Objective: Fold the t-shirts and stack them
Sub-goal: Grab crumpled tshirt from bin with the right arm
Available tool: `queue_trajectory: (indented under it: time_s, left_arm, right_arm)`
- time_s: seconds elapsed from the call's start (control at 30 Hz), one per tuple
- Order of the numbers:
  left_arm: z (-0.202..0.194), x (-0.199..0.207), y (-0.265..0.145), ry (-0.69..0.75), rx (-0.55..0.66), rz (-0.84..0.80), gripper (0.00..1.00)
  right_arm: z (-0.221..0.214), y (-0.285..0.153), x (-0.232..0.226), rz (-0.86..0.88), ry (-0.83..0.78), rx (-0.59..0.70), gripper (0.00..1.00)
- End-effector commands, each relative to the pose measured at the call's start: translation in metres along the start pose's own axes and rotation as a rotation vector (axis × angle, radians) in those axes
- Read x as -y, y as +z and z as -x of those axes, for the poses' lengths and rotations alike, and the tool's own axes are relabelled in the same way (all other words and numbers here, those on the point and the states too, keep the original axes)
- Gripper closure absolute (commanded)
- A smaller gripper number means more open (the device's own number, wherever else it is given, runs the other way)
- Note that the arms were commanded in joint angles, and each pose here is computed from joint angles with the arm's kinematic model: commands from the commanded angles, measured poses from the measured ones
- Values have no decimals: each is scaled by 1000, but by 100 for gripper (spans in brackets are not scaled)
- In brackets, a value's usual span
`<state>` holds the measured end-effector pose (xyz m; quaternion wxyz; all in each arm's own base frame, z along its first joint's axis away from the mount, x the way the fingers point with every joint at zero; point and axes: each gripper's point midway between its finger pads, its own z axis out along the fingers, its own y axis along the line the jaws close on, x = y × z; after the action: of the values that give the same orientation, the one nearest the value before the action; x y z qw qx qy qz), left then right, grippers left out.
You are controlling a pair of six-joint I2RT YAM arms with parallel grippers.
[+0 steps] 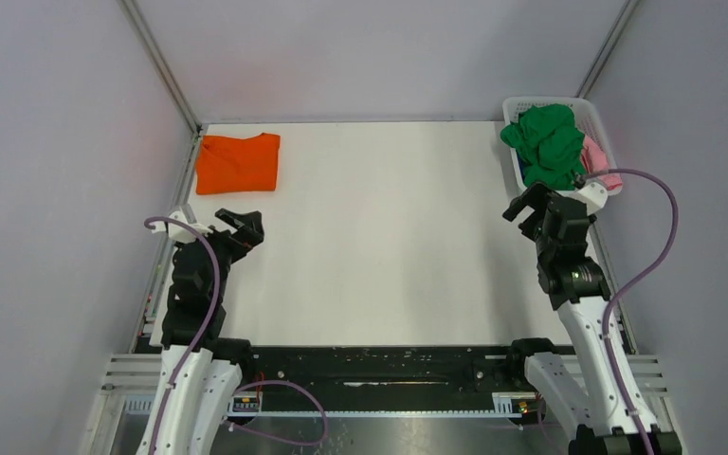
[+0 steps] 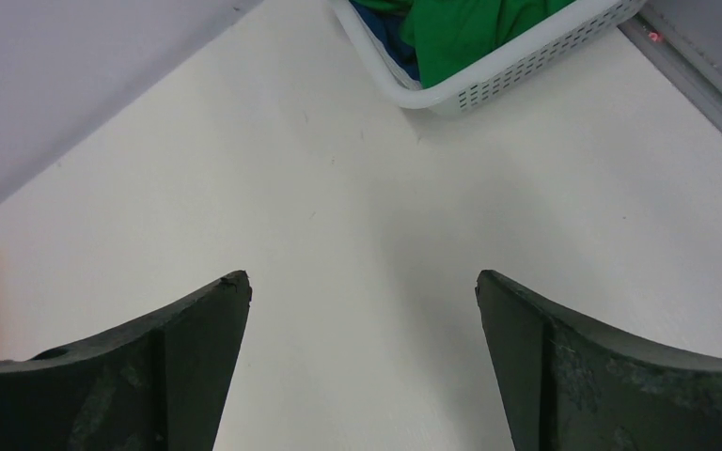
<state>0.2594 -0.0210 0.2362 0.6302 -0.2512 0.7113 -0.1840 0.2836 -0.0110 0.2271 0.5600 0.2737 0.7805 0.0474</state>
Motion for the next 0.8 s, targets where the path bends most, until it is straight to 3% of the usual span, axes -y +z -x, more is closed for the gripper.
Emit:
queue_trajectory:
  time_s: [0.0,0.1,0.3,0.57,0.77]
  left_arm:
    - [9,7,3,3,-13,6,1]
    - [10,-1,5,8,-16,62,1]
    - [9,-6,5,13,-32,96,1]
    - [10,-15,8,9,-23,154,1]
    - [7,-17,10,15,-33,159,1]
  right_arm:
    - [31,19,-8,-50,-80,43,2]
    - [45,36,4,-211,-105,16,2]
    - [64,101,-11,-269,-156,-99,2]
    - [72,218,31,-443,23,-156,2]
    - [48,291,51,-474,206,-207,1]
